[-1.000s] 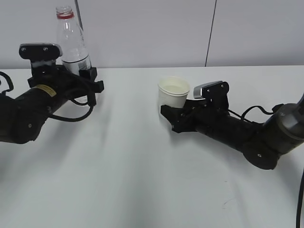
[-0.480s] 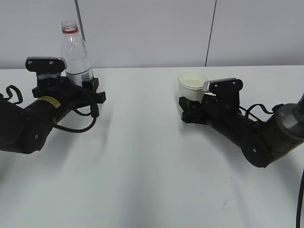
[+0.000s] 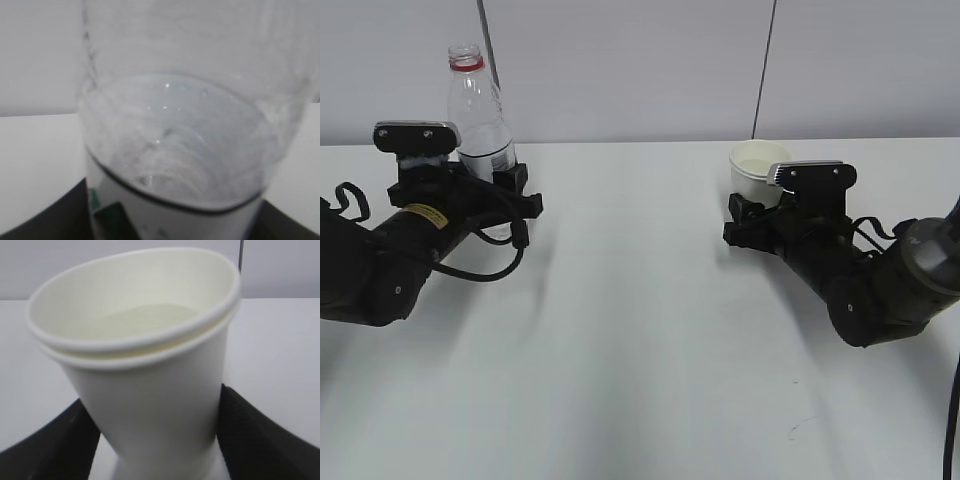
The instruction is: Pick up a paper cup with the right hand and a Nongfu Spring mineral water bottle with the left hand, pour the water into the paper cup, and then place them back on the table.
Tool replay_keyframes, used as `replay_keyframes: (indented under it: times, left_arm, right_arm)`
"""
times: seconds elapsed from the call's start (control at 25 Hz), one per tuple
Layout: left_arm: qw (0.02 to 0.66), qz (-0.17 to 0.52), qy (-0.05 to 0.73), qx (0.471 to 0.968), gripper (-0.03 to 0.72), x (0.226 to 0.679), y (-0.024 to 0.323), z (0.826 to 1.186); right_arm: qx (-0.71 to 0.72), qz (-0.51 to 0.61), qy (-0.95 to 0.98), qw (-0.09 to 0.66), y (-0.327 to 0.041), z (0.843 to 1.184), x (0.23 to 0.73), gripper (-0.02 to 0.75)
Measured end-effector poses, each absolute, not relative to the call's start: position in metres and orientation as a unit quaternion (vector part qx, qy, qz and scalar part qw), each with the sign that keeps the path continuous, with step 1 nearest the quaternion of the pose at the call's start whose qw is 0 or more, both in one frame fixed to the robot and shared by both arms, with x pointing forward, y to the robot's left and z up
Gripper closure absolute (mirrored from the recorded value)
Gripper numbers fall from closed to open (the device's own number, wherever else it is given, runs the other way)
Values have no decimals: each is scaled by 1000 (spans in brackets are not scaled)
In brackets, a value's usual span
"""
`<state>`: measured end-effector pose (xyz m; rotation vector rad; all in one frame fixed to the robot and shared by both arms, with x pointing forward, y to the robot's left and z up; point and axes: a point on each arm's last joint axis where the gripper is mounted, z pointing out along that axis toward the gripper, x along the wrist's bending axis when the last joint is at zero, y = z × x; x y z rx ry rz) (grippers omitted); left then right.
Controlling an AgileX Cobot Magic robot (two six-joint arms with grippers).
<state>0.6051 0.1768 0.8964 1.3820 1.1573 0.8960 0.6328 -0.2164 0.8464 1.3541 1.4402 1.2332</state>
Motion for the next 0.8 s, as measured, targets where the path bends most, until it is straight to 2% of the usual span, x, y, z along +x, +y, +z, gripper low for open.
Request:
replay_keyframes:
  times: [0.8]
  left_arm:
    - [531,389,472,587,284,605,177,897]
  right_arm:
    - [539,479,572,391,-216,836,634,219]
